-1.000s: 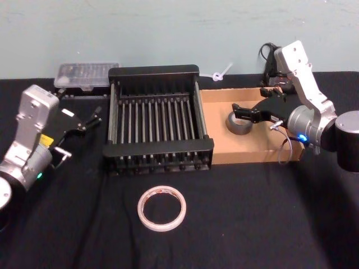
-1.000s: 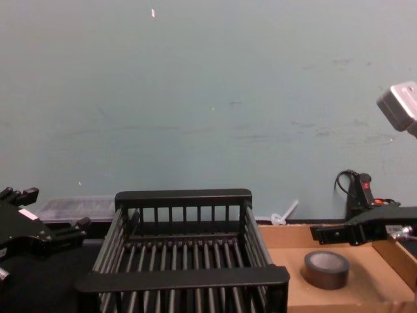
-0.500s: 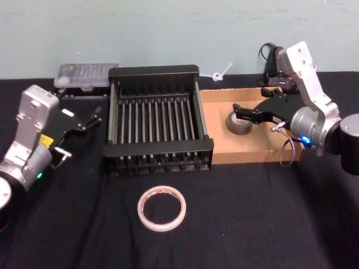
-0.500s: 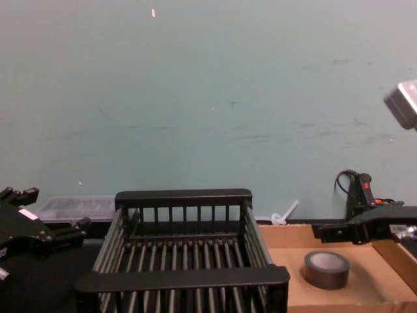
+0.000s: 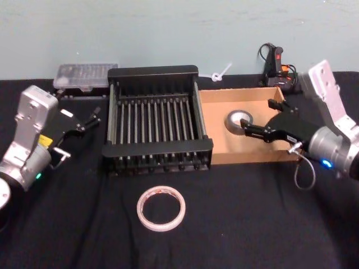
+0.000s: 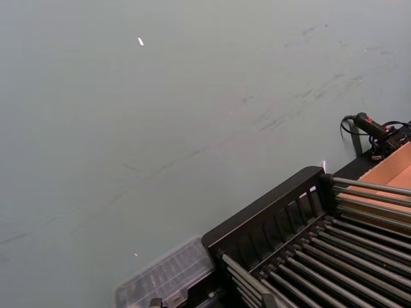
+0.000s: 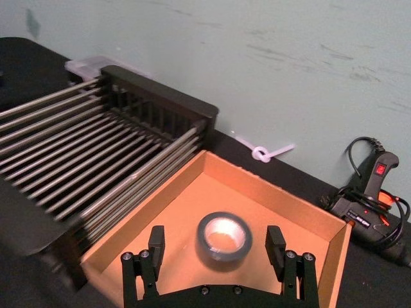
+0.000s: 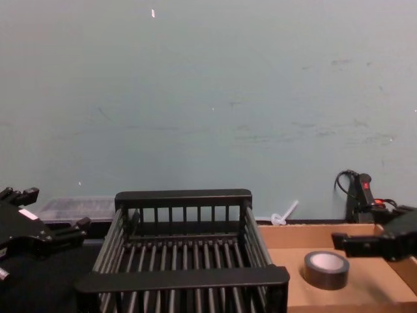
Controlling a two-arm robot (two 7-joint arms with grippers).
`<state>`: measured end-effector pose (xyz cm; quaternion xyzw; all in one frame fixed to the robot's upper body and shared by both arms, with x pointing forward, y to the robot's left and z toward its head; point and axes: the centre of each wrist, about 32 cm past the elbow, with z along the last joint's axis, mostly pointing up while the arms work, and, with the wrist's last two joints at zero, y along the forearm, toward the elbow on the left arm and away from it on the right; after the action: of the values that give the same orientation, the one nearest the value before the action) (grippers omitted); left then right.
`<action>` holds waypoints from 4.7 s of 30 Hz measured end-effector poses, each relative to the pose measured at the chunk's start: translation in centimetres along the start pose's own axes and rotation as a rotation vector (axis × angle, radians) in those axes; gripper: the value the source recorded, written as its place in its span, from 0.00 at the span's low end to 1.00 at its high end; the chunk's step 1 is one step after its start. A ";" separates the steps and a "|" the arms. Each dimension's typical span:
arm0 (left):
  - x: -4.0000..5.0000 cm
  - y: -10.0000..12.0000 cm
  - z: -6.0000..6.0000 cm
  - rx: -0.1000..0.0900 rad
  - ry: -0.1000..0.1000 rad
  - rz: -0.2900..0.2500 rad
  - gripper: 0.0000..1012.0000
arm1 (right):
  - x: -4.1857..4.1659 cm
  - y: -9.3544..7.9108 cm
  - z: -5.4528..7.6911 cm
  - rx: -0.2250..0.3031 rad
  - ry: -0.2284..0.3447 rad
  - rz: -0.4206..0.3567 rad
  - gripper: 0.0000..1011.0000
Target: Pick up the white tape and place it into the black box , Pick up the silver tape and place it into the brown box.
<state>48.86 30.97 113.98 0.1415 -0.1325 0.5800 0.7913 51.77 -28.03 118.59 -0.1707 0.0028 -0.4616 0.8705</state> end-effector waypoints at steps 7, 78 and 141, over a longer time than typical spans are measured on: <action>0.00 0.0 0.0 0.000 0.000 0.000 0.99 | -1.16 -3.2 -1.7 0.045 -0.033 0.049 0.99; 0.00 0.0 0.0 0.000 0.000 0.000 0.99 | -7.36 6.4 -1.7 -0.050 -0.191 0.615 0.99; 0.00 0.0 0.0 0.000 0.000 0.000 0.99 | -7.88 7.5 -1.9 -0.106 -0.181 0.606 0.83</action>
<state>48.86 30.97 113.98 0.1415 -0.1325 0.5799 0.7913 52.96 -18.39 113.31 -0.2474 0.0000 -0.1634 0.9550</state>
